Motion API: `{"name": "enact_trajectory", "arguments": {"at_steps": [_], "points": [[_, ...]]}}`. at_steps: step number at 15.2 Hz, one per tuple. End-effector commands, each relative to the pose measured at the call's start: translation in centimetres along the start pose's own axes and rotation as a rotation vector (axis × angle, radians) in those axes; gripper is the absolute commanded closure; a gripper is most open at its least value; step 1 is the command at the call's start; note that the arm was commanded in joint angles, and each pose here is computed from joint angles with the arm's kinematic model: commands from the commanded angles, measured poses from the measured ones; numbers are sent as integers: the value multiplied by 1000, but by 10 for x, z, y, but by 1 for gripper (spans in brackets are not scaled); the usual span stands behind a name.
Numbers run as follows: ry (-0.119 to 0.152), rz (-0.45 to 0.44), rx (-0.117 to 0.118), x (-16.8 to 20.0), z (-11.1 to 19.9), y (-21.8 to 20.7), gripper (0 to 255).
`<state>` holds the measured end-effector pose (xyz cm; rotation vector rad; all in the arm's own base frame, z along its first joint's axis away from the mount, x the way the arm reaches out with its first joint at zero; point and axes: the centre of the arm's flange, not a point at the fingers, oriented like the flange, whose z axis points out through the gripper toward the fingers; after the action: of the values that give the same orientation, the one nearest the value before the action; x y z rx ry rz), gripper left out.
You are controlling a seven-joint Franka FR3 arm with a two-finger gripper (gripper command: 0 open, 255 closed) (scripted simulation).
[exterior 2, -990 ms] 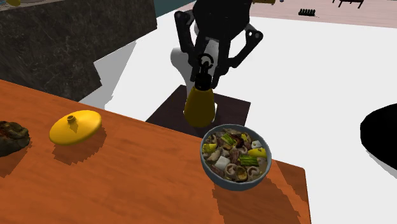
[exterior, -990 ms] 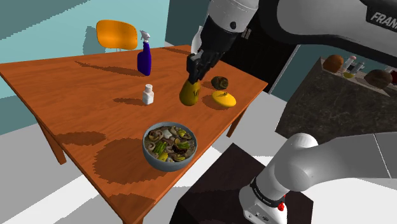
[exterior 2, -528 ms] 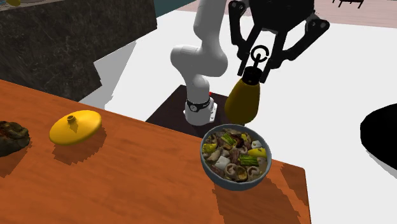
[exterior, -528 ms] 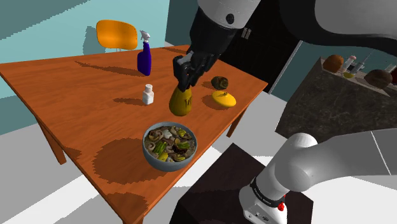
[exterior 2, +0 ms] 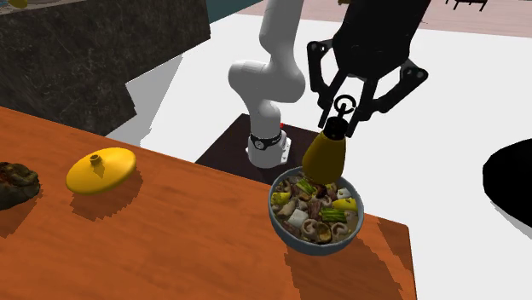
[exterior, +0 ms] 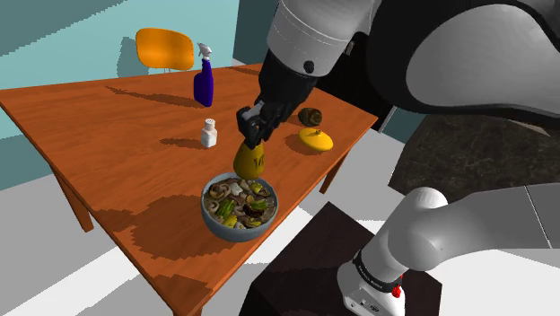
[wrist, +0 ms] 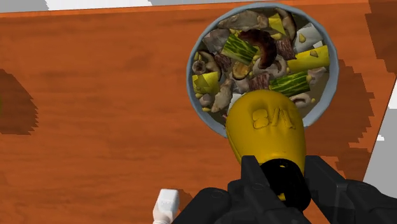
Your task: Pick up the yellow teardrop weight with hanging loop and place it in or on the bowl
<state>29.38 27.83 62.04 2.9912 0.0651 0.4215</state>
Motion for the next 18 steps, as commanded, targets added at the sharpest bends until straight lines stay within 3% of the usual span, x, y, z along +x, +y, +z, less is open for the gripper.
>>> {"name": "enact_trajectory", "arguments": {"at_steps": [1, 10, 18], "points": [[1, 0, 0, -3, 10, -1, 255], [1, 0, 0, -17, 59, -7, 255], [1, 0, 0, -17, 59, -7, 255]]}}
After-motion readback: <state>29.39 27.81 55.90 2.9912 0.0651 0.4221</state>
